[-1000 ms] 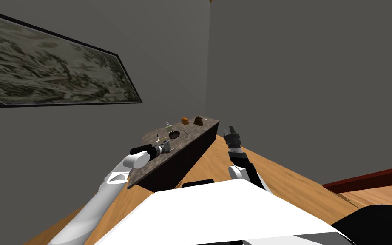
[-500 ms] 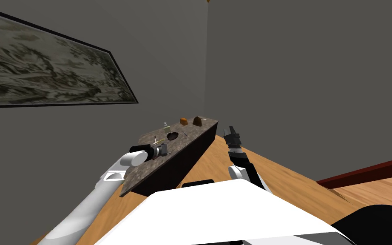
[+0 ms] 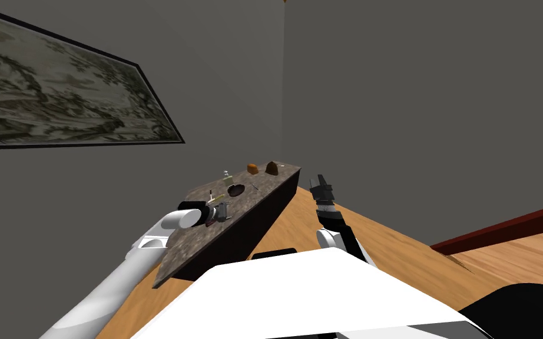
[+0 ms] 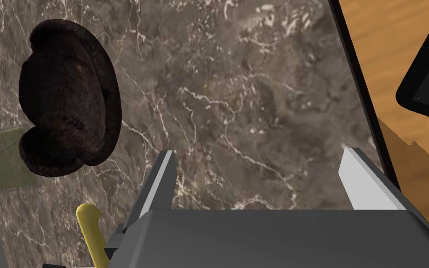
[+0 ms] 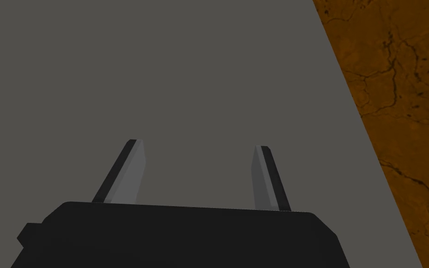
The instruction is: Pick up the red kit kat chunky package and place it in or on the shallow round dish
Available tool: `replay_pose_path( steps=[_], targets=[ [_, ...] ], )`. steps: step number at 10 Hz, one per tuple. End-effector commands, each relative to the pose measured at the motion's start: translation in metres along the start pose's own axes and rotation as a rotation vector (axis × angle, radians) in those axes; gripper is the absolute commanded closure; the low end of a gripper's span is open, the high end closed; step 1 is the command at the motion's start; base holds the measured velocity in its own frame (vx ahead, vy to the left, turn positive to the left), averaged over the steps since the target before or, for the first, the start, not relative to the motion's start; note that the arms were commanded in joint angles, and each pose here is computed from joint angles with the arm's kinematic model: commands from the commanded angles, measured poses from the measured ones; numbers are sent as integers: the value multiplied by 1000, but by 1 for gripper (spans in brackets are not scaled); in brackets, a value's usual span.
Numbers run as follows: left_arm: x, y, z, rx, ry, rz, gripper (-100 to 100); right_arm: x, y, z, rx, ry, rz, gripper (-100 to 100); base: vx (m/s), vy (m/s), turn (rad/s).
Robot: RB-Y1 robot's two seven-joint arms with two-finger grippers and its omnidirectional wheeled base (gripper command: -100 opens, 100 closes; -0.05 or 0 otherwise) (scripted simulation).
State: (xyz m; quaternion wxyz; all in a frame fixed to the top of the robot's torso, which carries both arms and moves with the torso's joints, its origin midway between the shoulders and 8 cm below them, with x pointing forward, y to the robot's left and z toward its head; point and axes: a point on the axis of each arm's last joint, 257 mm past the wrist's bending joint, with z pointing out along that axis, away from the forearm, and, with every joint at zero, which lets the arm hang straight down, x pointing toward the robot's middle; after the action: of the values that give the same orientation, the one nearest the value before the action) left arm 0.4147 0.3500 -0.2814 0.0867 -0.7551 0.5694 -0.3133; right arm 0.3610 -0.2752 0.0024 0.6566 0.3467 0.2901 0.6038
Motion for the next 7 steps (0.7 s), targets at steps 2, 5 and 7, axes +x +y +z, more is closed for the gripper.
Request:
replay_pose_path(
  steps=[2, 5, 7],
  targets=[
    [-25, 10, -3, -71, -64, -45, -100, 0, 0, 0, 0, 0, 0, 0, 51, 3, -62],
    [-67, 22, -13, -151, -161, -123, -100, 0, 0, 0, 0, 0, 0, 0, 50, 2, -79],
    [-88, 31, -21, -201, -213, -162, -100, 0, 0, 0, 0, 0, 0, 0, 39, 9, -68]
  ],
)
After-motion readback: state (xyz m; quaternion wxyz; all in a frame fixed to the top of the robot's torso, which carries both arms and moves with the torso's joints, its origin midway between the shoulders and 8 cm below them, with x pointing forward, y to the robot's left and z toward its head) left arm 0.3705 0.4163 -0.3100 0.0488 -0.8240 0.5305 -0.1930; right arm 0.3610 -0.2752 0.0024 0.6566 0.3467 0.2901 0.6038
